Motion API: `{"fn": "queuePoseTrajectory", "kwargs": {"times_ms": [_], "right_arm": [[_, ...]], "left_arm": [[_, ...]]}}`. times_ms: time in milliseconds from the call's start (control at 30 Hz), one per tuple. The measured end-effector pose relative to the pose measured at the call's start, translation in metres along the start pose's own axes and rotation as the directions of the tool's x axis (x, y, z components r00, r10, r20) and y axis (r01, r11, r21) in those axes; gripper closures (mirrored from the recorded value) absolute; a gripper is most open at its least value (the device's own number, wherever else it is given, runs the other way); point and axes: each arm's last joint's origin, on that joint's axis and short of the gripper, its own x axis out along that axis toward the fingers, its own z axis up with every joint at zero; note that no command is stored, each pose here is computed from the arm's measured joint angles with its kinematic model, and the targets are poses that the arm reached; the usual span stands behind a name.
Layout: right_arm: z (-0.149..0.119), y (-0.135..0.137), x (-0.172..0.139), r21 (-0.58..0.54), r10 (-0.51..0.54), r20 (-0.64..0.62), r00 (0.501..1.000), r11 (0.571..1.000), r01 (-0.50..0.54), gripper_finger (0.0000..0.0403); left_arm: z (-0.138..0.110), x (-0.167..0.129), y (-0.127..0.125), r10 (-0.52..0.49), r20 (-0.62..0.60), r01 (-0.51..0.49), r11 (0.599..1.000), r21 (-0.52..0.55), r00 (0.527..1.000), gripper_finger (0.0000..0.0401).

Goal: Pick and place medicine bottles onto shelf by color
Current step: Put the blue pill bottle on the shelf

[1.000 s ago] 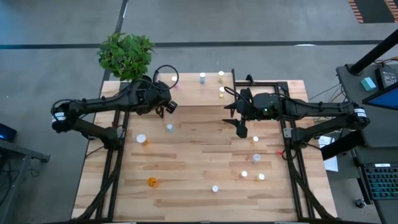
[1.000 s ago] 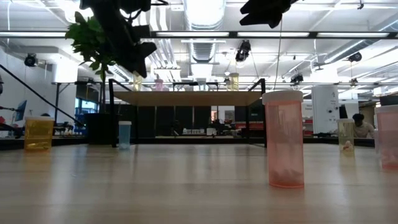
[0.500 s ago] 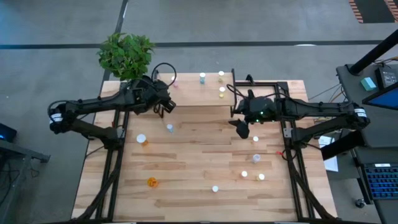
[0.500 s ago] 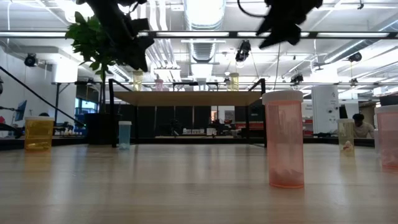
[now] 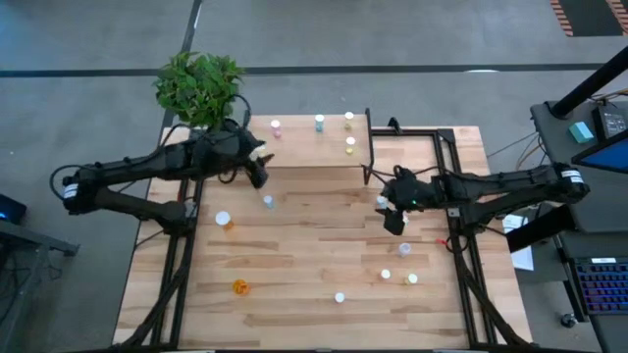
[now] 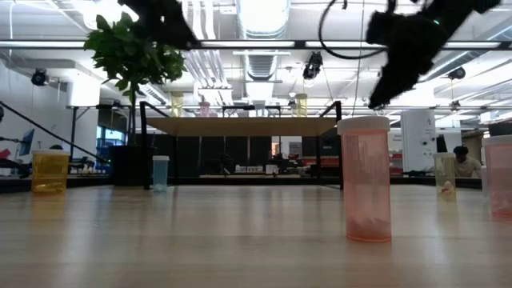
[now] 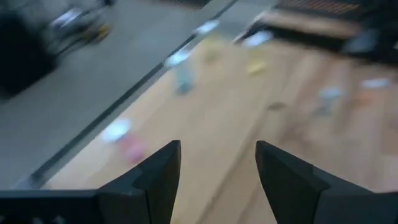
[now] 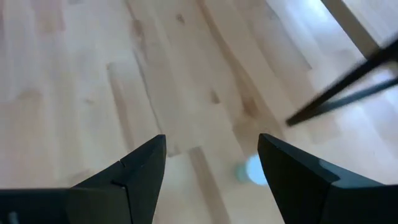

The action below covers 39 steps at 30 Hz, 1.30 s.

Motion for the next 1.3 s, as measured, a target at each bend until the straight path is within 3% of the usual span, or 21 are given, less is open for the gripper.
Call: {"fn": "queuePoseTrajectory", "kwargs": {"times_ms": [167,400,567,900,1300], "right_arm": [[-0.031,-0.003,0.008,-0.014,-0.086,0.073,0.994,0.996,0.087,0.0158],[-0.064,-0.009,0.030,0.012,-0.190,0.157,0.969,0.982,0.190,0.0158],[-0.079,-0.013,0.039,0.030,-0.268,0.178,0.947,0.963,0.267,0.0158],[-0.100,-0.015,0.057,0.099,-0.234,0.282,0.931,0.972,0.214,0.0158],[-0.102,-0.013,0.067,0.082,-0.241,0.250,0.938,0.970,0.228,0.0158]], "left_arm": [[0.000,-0.012,-0.023,-0.172,0.135,0.162,0.983,0.085,0.976,0.0209],[-0.005,-0.016,-0.046,-0.278,0.233,0.237,0.952,0.192,0.932,0.0209],[-0.011,-0.013,-0.050,-0.290,0.242,0.248,0.950,0.189,0.926,0.0209],[-0.011,-0.013,-0.050,-0.289,0.249,0.246,0.951,0.189,0.925,0.0209],[-0.009,-0.014,-0.050,-0.288,0.271,0.245,0.952,0.183,0.918,0.0209]]}}
